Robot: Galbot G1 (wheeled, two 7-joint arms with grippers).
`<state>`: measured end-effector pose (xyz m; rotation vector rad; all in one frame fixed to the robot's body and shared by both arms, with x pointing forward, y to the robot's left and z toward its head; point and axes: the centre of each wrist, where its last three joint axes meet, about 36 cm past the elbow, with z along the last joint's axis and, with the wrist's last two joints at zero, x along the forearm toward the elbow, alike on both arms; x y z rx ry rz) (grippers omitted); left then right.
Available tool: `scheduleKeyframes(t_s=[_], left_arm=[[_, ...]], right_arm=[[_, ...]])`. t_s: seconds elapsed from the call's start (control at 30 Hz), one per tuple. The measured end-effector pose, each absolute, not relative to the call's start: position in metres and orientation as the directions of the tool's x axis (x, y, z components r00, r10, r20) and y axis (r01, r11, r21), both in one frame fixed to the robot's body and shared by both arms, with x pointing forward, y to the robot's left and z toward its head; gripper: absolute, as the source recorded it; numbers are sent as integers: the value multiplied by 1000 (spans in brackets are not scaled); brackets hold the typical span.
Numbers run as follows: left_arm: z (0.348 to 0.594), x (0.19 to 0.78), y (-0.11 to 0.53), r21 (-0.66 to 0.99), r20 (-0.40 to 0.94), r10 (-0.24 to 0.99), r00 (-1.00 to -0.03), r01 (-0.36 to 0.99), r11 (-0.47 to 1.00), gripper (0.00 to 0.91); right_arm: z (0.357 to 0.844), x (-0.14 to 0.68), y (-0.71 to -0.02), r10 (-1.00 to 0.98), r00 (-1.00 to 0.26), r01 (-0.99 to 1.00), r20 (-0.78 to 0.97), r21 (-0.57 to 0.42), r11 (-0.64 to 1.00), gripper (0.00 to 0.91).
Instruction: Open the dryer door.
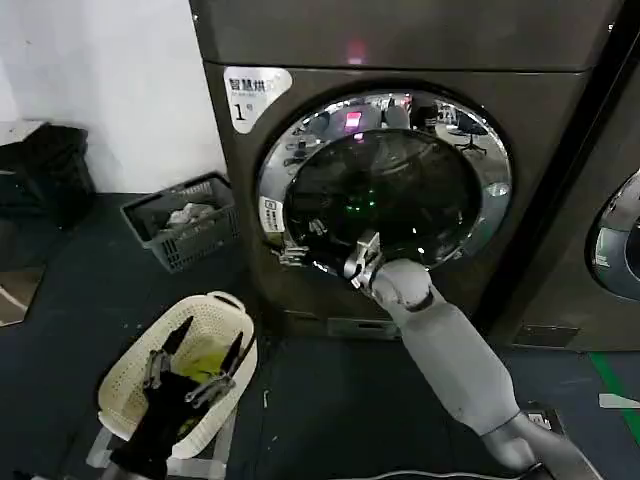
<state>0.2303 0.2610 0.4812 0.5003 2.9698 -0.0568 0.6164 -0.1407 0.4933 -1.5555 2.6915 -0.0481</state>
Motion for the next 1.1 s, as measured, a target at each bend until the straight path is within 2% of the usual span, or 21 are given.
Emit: scheduleKeyframes(t_s=[0.2, 0.47, 0.87, 1.1], left_arm=[[487, 235, 268, -43, -111, 318, -942, 324, 945, 907], [483, 244, 280, -37, -116, 292, -949, 298, 954, 907], [478, 273, 311, -32, -86, 388, -918, 392, 920, 907], [477, 299, 336, -29, -130, 423, -897, 430, 902, 907]], right_arm=[[491, 618, -145, -889, -457, -887, 4, -69, 456, 907], [487, 616, -156, -922, -387, -922, 18, -43, 386, 907], [487, 603, -178, -971, -236, -971, 29, -56, 234, 907], [487, 595, -196, -985, -172, -983, 26, -67, 170, 907]])
